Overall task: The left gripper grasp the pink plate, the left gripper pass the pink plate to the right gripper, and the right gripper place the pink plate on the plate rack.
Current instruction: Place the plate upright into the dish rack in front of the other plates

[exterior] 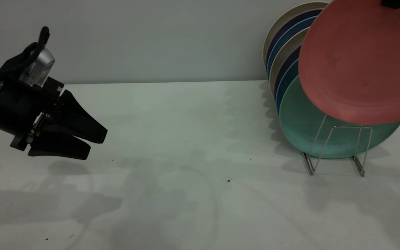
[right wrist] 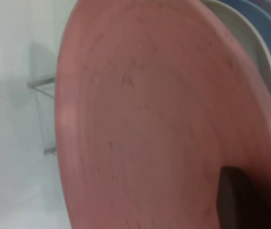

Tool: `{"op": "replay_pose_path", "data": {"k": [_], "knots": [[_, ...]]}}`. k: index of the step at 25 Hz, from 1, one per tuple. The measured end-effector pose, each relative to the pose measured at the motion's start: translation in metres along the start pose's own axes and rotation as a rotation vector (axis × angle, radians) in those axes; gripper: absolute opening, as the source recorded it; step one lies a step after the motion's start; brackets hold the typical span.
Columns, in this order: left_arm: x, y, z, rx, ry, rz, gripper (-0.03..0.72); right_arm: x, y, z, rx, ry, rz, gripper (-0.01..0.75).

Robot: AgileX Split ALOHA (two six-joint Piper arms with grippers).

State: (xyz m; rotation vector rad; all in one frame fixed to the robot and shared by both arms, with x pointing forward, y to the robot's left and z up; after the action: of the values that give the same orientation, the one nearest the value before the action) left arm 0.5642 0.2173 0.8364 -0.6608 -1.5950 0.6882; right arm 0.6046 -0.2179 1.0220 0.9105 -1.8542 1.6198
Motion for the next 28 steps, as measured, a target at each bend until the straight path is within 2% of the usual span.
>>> {"op": "replay_pose_path", "data": {"k": [16, 28], "knots": [[0.0, 0.0, 0.0, 0.0, 0.0, 0.0, 0.577, -0.029, -0.007, -0.003, 0.018, -0.022, 0.029, 0.075], [0.0, 0.0, 0.0, -0.001, 0.002, -0.002, 0.577, -0.044, 0.004, -0.003, -0.001, -0.023, -0.03, 0.075]]}}
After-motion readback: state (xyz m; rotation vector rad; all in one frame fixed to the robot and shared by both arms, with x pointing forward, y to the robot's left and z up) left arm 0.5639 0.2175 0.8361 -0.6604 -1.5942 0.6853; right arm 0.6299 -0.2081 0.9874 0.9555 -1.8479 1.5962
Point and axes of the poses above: a point on each arm's last joint axis where the gripper is mounted, x pointing back along that axis away from the gripper, y along the wrist's bending axis when the last joint is at zero, z = x × y, the point moved 6 cm from there along -x, pointing out along that axis toward the gripper, and after that the axes turned 9 degrees about x, right-handed, at the moved point
